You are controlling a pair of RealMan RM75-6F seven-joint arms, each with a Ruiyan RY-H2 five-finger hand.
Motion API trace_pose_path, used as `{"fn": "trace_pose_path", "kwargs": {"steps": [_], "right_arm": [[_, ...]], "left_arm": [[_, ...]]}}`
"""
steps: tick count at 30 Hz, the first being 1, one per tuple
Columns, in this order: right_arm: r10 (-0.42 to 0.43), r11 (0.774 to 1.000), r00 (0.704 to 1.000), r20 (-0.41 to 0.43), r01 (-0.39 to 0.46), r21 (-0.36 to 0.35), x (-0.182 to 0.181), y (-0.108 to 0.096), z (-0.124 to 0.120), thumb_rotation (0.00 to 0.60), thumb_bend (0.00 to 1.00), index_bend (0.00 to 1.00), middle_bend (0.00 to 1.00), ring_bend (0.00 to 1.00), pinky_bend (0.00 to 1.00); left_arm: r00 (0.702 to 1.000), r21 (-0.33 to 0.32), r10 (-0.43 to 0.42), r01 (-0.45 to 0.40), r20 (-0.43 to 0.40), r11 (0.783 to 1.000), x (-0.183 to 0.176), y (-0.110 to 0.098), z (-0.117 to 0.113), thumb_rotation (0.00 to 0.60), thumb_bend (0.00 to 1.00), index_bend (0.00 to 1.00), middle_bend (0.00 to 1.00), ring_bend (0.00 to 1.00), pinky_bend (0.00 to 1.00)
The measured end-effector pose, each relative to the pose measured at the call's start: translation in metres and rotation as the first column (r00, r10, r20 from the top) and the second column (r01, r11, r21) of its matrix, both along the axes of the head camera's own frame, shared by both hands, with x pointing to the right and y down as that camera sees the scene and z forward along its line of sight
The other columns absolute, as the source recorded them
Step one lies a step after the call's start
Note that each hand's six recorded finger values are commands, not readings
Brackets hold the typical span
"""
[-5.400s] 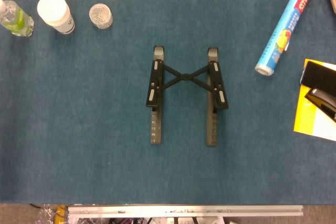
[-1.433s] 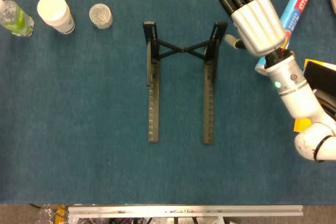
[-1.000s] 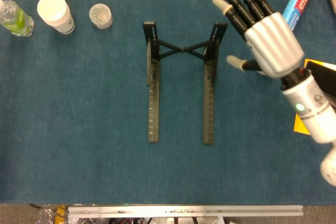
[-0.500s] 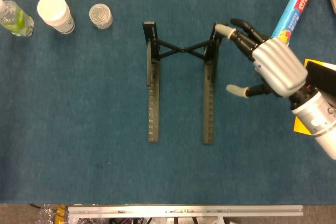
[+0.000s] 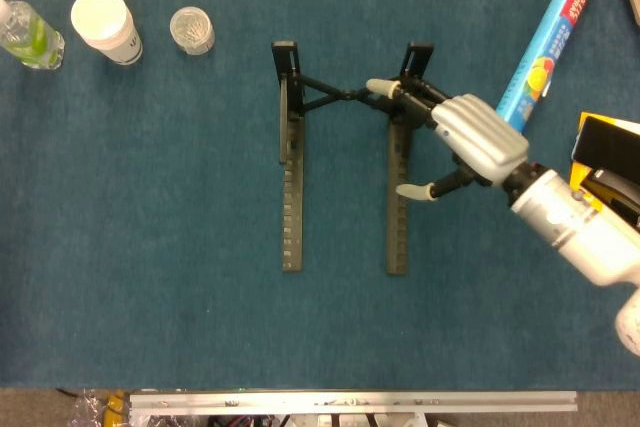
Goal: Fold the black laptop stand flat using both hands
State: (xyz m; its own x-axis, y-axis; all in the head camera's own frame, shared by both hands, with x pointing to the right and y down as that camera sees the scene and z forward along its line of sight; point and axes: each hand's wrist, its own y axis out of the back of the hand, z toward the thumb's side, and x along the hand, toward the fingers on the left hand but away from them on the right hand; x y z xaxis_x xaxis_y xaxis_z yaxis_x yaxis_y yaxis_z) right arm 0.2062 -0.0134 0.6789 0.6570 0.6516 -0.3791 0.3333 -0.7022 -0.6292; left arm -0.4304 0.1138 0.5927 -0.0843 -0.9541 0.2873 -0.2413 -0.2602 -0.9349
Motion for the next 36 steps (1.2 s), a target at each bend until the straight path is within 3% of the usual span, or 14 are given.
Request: {"fn": "trace_pose_path", "kwargs": {"steps": [12,36], "right_arm": [[-0.017,0.994,1.0,-0.013,0.016,-0.107,-0.007,0.004,0.029,0.6,0.11,0.09,0.27,0.12,0.37],[0.039,0.988,0.995,-0.092,-0.053,-0.148,0.017,-0.007,0.058,0.6,0.11,0.09,0.27,0.12,0.37]], "left_arm": [[1.0,-0.004,-0.009,0.009,0.001,1.0,-0.004,0.002,0.002,0.6,0.25,0.02,0.05,0.07,0.08],[1.0,-0.021,-0.003,0.003,0.003,1.0,-0.002,0.001,0.007,0.6,0.25,0.02,0.05,0.07,0.08]]}}
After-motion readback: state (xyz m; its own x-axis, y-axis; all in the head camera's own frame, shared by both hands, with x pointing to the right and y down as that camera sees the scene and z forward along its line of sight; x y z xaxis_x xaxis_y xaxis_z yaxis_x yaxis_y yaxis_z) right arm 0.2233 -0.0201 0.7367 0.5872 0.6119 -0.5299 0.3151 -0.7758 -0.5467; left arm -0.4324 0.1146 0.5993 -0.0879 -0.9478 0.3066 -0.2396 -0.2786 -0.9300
